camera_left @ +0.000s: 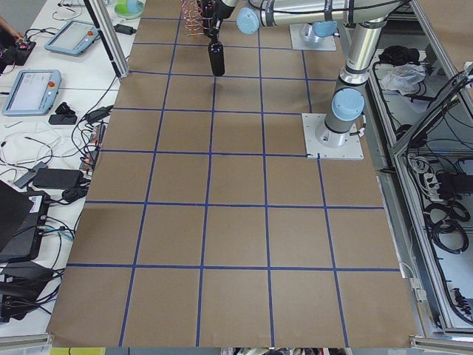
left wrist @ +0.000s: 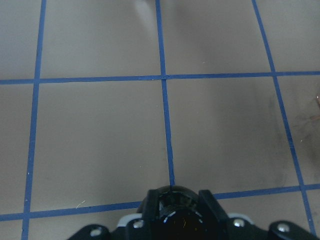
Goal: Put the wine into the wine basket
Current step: 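Set the bottle upright at the table center with the left gripper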
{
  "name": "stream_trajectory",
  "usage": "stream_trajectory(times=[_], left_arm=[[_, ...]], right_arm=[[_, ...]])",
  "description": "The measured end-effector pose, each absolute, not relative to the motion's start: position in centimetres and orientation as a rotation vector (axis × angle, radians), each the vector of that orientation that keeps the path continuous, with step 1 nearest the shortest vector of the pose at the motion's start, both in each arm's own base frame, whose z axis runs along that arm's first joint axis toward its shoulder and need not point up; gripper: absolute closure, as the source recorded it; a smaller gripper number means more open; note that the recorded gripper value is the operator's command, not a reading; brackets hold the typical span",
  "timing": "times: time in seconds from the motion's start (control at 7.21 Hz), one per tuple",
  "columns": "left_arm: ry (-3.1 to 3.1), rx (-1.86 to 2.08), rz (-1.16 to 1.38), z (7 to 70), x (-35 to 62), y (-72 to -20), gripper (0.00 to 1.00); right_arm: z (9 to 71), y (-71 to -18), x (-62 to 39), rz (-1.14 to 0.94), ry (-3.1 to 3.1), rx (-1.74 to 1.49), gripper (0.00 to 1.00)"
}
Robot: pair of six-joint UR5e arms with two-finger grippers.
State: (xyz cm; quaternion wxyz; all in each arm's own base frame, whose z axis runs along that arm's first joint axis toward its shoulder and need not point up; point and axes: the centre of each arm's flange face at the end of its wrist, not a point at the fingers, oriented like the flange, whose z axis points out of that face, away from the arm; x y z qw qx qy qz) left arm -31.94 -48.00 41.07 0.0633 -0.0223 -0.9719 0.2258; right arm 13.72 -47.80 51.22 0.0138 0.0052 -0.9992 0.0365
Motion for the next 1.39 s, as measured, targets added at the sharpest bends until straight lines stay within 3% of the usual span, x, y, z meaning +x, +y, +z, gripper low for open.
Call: stream_trajectory(times=[1.39], left_arm=[[-2.983,-0.045,0.749,39.0,-33.2,-48.6,1.0]], right_arm=[[51.1,-47.7,13.6,0.096,-3.109,0.021,0.0]])
